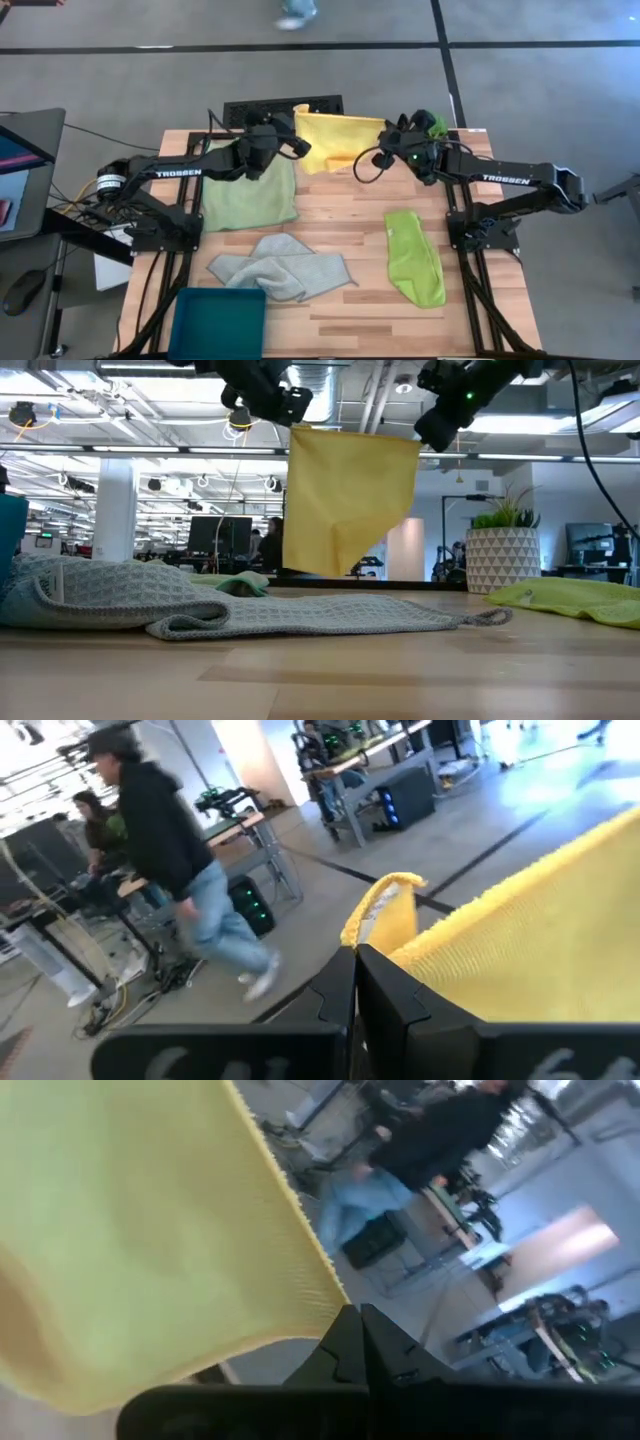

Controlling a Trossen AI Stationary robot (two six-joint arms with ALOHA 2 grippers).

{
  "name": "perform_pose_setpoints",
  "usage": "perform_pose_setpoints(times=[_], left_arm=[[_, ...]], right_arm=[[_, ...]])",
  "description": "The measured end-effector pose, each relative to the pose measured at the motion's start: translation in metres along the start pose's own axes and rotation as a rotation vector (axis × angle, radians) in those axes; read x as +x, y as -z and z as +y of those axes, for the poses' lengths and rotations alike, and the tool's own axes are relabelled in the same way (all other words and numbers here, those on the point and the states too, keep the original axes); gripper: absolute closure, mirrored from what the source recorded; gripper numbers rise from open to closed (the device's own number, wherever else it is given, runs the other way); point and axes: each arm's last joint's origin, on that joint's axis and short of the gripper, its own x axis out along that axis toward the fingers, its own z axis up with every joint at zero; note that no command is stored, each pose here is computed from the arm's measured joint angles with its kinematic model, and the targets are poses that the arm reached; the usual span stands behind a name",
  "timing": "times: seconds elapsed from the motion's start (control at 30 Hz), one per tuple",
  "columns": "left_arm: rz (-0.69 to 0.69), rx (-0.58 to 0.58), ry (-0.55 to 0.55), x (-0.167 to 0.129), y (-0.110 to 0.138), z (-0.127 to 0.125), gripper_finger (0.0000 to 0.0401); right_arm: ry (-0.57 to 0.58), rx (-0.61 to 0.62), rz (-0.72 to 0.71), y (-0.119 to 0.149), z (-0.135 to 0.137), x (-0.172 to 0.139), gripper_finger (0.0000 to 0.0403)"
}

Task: Fold microfiber towels
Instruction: Fold the yellow microfiber cloth

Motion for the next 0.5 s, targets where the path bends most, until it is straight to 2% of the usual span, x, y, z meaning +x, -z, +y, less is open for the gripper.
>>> perform_pose_setpoints(times=[0.1,0.2,0.37,0.5], left_arm=[[-0.017,0.02,0.115,0.008,0.002,0.004,0.0401],[-0.022,-0.035,0.115,0.015,0.003,0.009,0.0401],[-0.002,0.0,0.093,0.02,0.006,0.013,0.0401],[0.041,0.024,0.1,0.017,0.011,0.01,0.0401]], right_arm=[[0.099,-0.021,0.034,0.0,-0.006,0.006,0.0403],[0.137,-0.033,0.012,-0.004,-0.012,0.008,0.0403],[0.035,-0.077,-0.043,-0.004,-0.008,0.007,0.0403],[-0.013,-0.122,0.002,0.002,-0.003,0.007,0.0403]])
